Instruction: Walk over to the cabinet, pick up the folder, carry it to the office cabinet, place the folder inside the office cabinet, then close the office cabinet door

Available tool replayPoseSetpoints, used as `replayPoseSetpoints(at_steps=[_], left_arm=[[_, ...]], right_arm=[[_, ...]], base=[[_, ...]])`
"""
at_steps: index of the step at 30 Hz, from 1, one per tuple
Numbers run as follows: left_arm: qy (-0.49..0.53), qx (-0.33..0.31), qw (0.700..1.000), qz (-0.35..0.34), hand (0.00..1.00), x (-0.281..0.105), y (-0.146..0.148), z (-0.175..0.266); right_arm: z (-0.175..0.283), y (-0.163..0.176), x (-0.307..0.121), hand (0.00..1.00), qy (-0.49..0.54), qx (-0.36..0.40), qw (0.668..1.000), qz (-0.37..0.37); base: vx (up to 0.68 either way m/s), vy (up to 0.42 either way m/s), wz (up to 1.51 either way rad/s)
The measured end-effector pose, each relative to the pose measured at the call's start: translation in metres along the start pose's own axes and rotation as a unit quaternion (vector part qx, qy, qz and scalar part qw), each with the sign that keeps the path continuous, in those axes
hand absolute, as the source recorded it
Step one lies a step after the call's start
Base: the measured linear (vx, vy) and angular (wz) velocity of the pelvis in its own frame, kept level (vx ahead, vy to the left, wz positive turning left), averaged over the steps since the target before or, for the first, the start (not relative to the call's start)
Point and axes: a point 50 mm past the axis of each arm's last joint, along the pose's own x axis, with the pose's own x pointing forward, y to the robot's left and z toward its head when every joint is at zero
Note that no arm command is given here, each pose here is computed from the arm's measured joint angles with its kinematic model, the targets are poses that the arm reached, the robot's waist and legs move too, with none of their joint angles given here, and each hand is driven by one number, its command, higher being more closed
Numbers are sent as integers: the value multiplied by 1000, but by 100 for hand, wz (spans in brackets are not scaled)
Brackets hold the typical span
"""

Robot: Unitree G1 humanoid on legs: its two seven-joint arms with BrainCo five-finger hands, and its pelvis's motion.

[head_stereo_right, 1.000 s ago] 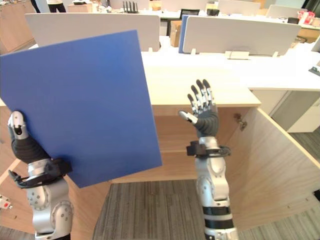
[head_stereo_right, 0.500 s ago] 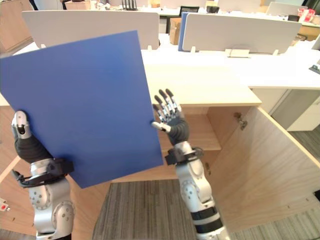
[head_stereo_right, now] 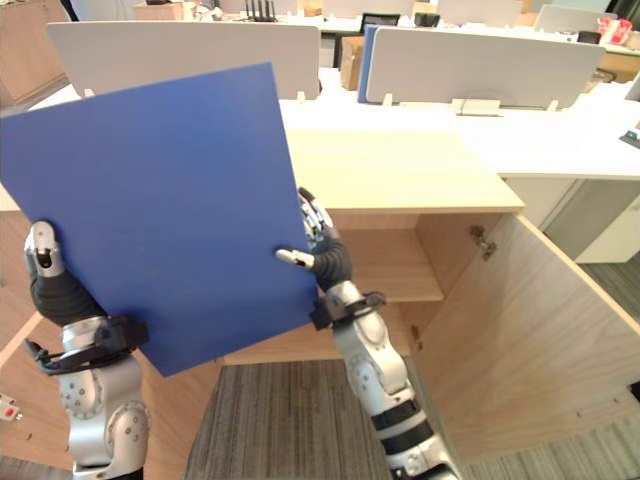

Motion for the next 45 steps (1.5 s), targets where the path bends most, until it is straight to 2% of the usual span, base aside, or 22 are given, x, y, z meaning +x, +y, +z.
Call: replayPoseSetpoints(at_steps=[1,9,20,21,30,33,36,37,40,41,43,45], left_arm=[[0,0,1000,1,100,0,0,0],[-8,1,1000,-3,100,2,2,3],[-27,-18,999,-23,100,6,5,11],[-28,-20,999,-24,0,6,5,11],[-2,-39,998,-46,0,2,6,6],[70,-30,992,-99,0,-16,4,-10],[218,-51,960,-169,0,-56,10,-45],[232,-56,956,-172,0,-59,11,-49],[365,-65,913,-167,0,-99,34,-82],[420,-52,893,-155,0,-117,49,-94],[466,-31,871,-153,0,-132,63,-102],[511,23,844,-160,0,-148,76,-110]], right_arm=[[1,0,2,100,5,-14,1000,7],[4,1,12,100,37,-70,995,67],[13,4,28,100,76,-67,985,137],[14,4,28,100,79,-69,984,142],[14,-4,22,100,111,-73,979,157],[17,-21,8,100,129,-90,978,139],[31,-44,-32,100,128,-153,975,102],[32,-45,-35,100,128,-158,974,99],[57,-65,-52,100,102,-204,972,56],[74,-73,-54,100,77,-243,966,33],[89,-80,-56,100,56,-280,958,8],[102,-86,-58,100,41,-328,944,-20]], base=[[0,0,0],[0,0,0],[0,0,0],[0,0,0],[0,0,0],[0,0,0],[0,0,0],[0,0,0],[-4,1,-5],[-17,1,-10],[-11,0,-4],[0,0,0]])
